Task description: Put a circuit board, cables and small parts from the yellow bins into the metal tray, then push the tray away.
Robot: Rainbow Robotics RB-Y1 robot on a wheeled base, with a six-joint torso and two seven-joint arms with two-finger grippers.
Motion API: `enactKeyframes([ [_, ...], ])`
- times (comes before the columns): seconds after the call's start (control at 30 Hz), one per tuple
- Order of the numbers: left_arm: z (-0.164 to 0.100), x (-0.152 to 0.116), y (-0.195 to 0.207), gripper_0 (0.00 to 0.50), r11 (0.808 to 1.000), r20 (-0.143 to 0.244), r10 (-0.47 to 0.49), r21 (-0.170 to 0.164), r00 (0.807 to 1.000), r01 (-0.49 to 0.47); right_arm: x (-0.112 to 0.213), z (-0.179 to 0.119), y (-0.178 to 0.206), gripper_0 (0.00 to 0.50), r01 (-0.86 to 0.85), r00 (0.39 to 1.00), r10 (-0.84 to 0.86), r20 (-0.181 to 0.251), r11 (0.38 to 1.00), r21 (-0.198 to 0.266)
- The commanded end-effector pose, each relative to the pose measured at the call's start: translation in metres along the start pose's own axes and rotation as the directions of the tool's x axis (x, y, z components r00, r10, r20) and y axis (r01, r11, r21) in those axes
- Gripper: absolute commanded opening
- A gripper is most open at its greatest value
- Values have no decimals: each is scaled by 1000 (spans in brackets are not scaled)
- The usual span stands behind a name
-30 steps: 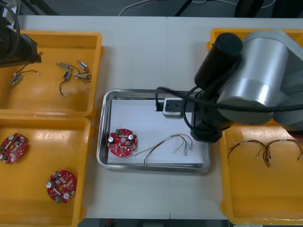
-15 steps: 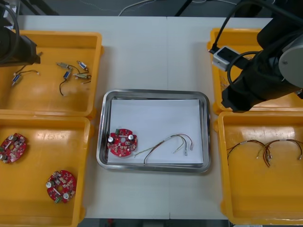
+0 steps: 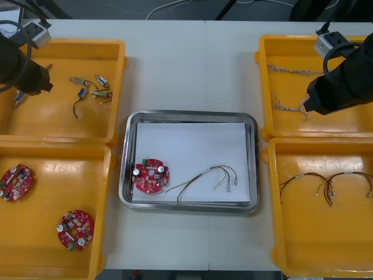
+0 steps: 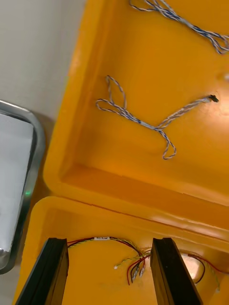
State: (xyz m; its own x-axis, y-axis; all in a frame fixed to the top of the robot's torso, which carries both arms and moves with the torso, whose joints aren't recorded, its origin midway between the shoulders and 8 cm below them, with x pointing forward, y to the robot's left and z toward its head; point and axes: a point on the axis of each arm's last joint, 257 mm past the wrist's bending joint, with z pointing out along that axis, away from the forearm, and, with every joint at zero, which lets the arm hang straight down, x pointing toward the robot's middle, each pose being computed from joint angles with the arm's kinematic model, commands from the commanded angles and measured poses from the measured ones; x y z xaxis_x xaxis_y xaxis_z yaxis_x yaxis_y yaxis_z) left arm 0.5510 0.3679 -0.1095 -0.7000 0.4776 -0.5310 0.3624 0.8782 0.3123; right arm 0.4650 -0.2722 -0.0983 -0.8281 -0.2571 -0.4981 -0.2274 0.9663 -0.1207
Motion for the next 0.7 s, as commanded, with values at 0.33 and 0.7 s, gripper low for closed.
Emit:
enactKeyframes([
  [0.33,10,-5,25,500,905,2,424,32,906,-424,-4,13,-84,500,-206,978,207,14,966,154],
  [0.7,30,-10,49,500,840,15,542,11,840,-542,-20,32,-91,500,-233,972,227,62,966,112],
])
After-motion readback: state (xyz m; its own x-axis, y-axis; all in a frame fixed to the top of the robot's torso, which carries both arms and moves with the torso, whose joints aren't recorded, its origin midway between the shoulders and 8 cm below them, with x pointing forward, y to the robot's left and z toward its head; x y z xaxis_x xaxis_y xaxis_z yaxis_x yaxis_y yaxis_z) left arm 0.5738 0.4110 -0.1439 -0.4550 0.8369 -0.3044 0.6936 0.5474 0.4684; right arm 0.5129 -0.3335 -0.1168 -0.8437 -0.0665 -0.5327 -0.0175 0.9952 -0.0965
